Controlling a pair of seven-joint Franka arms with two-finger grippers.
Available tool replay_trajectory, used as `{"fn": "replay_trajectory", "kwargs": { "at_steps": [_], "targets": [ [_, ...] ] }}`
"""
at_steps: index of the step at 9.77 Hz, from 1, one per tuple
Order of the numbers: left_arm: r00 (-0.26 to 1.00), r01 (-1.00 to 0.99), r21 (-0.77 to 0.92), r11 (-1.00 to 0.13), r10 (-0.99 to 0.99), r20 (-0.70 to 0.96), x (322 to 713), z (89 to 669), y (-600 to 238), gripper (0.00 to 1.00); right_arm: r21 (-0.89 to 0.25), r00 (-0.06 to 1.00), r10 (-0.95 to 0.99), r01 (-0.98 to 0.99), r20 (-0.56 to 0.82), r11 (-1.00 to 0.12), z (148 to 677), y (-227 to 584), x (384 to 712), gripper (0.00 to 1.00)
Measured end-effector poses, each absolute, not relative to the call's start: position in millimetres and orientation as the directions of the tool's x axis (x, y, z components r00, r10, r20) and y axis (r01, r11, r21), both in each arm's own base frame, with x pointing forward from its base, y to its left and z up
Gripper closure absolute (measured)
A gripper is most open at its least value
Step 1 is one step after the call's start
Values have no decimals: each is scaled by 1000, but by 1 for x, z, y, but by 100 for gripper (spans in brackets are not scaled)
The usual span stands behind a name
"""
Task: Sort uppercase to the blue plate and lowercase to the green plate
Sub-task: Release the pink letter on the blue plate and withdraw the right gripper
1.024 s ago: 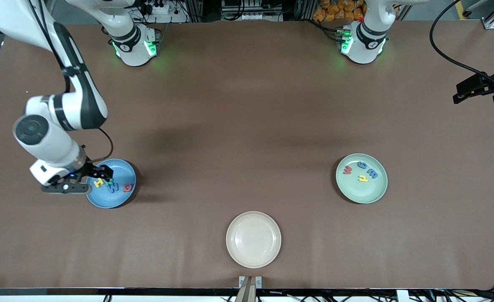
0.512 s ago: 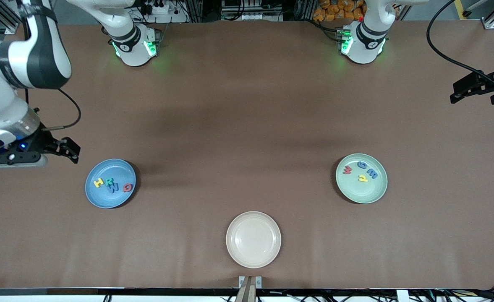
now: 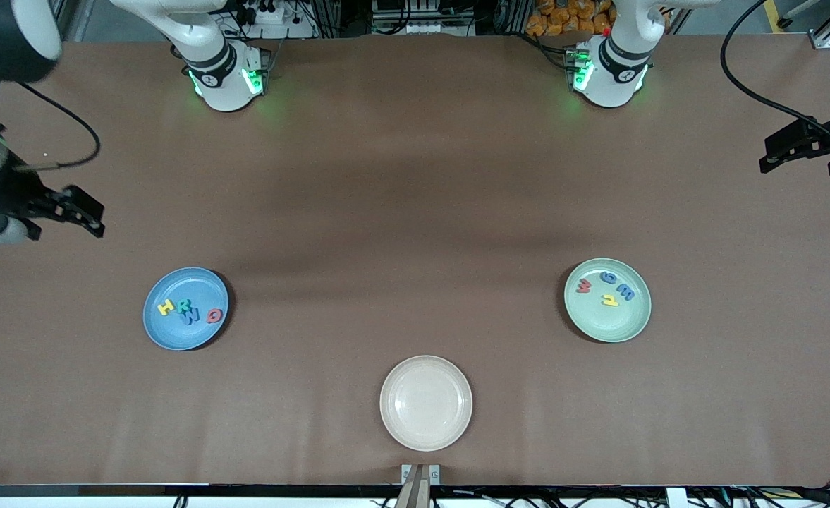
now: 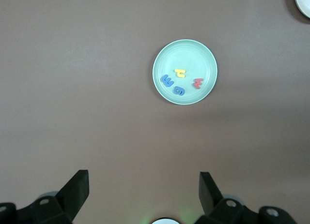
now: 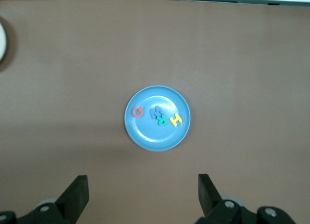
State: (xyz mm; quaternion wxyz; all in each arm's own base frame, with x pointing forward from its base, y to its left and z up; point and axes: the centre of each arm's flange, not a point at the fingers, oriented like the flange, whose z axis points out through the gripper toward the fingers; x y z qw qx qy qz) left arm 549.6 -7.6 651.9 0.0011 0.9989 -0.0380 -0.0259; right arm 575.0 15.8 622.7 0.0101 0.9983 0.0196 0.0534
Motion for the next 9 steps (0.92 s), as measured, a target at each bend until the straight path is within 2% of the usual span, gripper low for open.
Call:
{"fn": "replay_trajectory", "kwargs": {
  "at_steps": [2, 9],
  "targets": [
    [996, -71, 4, -997, -71, -49, 550, 653, -9, 0, -7, 994, 26, 27, 104, -1000, 650, 12, 568, 0],
    [996, -69, 4, -998, -69, -48, 550, 654, -9, 0, -24, 996, 12, 14, 91, -1000, 649, 6, 568, 0]
  ]
}}
